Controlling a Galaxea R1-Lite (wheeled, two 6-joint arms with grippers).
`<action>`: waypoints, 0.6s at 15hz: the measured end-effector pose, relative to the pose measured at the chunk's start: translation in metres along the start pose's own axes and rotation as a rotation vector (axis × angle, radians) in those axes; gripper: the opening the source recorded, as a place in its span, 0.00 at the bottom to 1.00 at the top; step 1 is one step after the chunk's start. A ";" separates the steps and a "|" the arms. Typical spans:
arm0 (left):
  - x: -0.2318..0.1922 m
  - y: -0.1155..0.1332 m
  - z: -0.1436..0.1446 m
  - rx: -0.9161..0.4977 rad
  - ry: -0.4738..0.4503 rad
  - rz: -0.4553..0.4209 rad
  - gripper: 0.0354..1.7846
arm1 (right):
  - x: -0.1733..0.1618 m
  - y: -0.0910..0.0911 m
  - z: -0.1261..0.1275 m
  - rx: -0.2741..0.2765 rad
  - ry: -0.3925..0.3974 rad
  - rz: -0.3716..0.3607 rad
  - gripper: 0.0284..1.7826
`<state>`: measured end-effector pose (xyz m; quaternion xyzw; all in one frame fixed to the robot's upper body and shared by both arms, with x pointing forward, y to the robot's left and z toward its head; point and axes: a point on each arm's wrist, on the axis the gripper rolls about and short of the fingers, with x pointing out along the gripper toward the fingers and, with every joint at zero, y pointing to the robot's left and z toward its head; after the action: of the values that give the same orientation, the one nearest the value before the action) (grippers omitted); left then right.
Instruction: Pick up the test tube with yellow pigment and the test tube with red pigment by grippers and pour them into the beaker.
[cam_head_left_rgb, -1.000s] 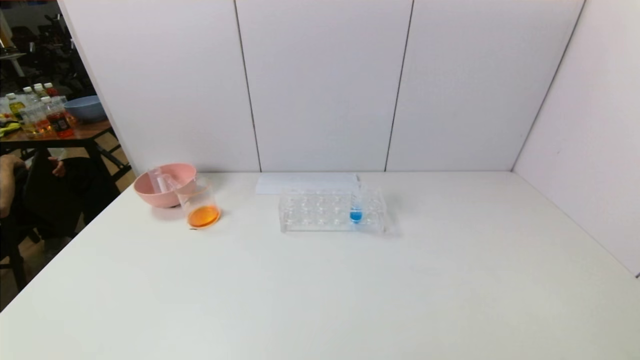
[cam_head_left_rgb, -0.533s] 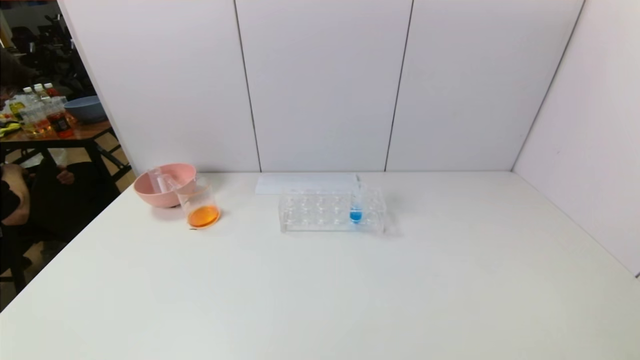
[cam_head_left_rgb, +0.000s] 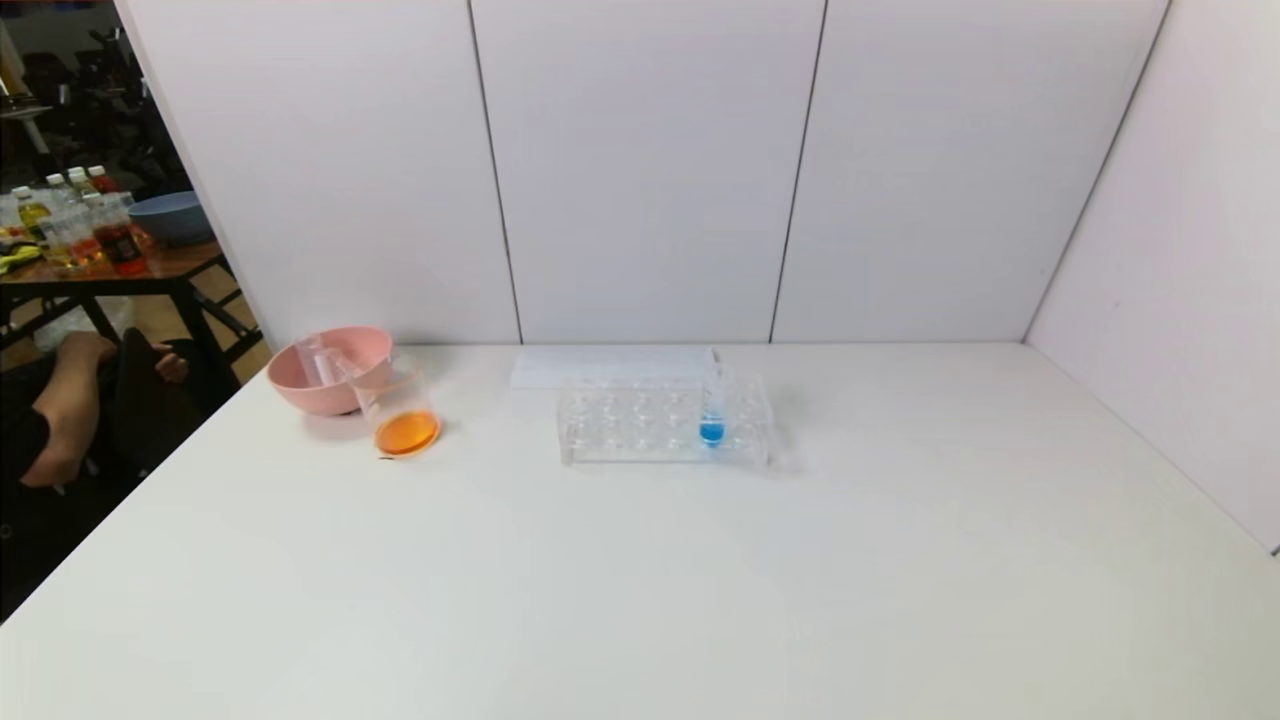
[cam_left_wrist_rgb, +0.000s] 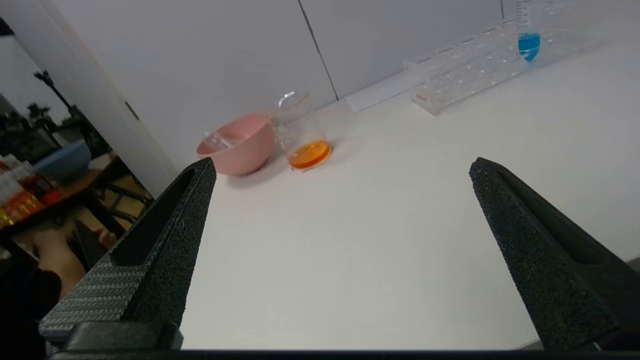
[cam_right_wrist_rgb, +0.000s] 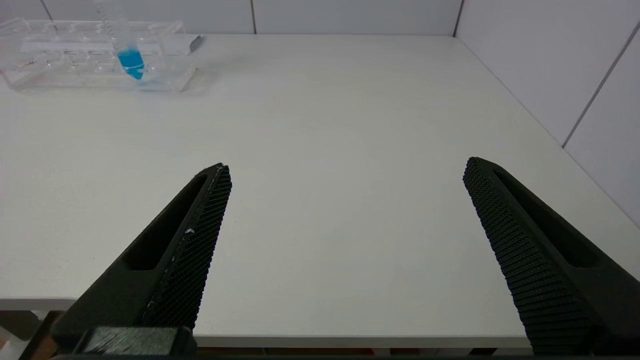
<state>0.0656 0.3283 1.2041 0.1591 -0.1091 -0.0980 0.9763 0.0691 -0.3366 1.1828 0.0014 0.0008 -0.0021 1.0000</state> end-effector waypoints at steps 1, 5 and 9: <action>0.000 0.000 -0.004 -0.046 0.035 0.028 0.99 | 0.000 0.000 0.000 0.000 0.000 0.000 0.95; -0.002 -0.003 -0.022 -0.160 0.241 0.111 0.99 | 0.000 0.000 0.000 0.000 0.000 0.000 0.95; -0.001 -0.003 -0.021 -0.176 0.216 0.128 0.99 | 0.000 0.000 0.000 0.000 0.000 0.000 0.95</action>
<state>0.0690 0.3321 1.1832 0.0754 -0.0045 -0.0272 0.9968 0.0691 -0.3366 1.1828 0.0016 0.0008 -0.0023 1.0000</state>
